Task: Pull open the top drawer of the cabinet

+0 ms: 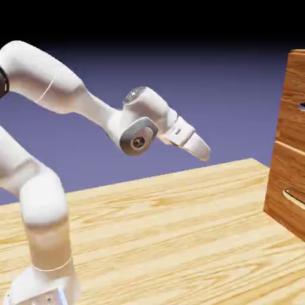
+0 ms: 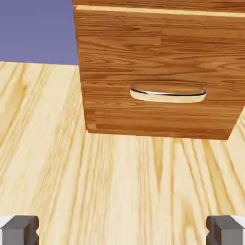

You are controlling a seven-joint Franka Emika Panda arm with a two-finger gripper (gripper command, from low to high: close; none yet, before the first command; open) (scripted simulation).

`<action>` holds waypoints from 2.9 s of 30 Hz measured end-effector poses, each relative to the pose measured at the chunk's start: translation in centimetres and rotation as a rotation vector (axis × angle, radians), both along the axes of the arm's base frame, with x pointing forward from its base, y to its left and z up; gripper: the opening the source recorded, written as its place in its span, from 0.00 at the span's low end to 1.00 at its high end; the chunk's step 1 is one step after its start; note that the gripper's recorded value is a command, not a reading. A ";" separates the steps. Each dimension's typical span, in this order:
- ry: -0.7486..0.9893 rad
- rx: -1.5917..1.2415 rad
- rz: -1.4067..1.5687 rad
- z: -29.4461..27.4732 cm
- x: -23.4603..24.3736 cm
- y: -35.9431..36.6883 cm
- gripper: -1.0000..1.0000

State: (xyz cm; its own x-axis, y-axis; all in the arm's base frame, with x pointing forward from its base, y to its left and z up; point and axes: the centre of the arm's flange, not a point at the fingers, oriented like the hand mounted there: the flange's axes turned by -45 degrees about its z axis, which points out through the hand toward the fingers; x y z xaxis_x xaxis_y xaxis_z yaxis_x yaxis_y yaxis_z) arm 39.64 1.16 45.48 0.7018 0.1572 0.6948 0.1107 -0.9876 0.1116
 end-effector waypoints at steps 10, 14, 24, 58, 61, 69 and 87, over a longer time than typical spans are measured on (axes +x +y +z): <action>0.142 -0.596 0.605 -4.6 5.2 5.9 0.50; 0.184 -0.795 0.868 -6.9 6.9 8.3 0.50; 0.183 -1.215 1.538 -12.5 9.8 14.0 0.50; -0.639 -3.061 2.307 -8.6 20.3 20.2 0.50; -0.566 -3.290 2.188 -6.5 22.0 18.3 0.50; -0.036 -3.803 1.833 -0.9 26.2 9.9 0.50; 1.378 -3.883 1.616 4.8 32.9 -9.5 0.50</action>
